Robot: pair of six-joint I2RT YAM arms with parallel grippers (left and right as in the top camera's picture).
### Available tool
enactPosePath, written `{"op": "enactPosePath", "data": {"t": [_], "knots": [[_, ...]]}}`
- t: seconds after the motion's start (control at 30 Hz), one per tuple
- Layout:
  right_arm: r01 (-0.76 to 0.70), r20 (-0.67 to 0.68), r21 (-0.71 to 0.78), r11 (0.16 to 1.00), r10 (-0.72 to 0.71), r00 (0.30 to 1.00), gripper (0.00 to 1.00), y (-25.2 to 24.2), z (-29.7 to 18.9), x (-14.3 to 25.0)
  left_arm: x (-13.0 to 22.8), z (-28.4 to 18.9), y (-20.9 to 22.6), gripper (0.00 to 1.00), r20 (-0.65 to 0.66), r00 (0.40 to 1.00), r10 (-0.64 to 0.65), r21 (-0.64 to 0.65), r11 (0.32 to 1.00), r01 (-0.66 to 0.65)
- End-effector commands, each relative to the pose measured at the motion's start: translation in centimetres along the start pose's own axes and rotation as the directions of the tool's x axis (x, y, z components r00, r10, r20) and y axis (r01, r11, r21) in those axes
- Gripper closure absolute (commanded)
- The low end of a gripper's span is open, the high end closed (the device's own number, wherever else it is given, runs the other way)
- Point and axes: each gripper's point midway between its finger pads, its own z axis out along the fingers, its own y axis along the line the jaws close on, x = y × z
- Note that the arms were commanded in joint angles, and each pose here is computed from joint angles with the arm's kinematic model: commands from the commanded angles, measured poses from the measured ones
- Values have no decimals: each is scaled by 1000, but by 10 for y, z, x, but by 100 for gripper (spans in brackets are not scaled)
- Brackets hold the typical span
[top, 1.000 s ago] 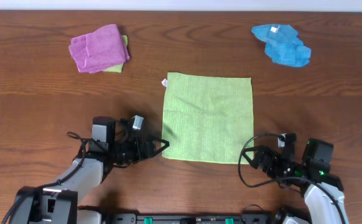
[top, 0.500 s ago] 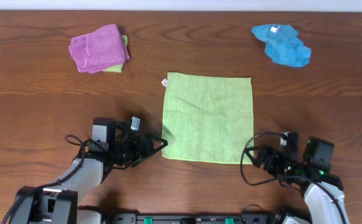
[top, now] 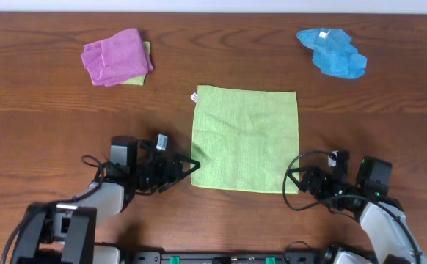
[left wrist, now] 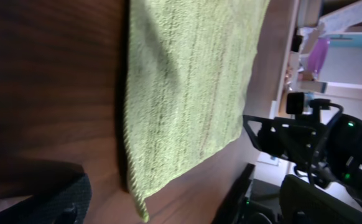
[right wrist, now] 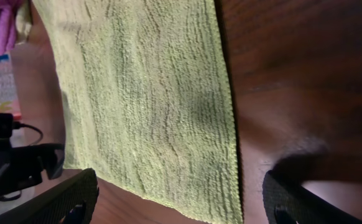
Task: Fold the cloth
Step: 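Grasp the near left and right corners of the green cloth with both grippers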
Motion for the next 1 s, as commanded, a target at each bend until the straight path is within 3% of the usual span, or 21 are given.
{"op": "enactPosePath", "data": {"t": [0.0,0.43,0.7,0.77,0.97], "knots": [[-48,-21,52,997,49,999,14,-15,3,9,4,6,9,1,-23,998,-55,-11,998,54],[-81,-39,58,995,83,996,15,-20,6,20,18,27,-4,0,-84,996,-27,5,1000,27],[-105,-25,-19,994,104,994,16,-12,10,22,14,28,-1,0,-64,998,-28,-12,1000,27],[-102,-28,-63,993,100,995,16,-5,11,23,13,28,0,6,-56,998,-27,-20,999,26],[-126,-31,-74,989,124,992,15,-5,12,25,10,28,-1,7,-43,999,-20,-16,1000,19]]}}
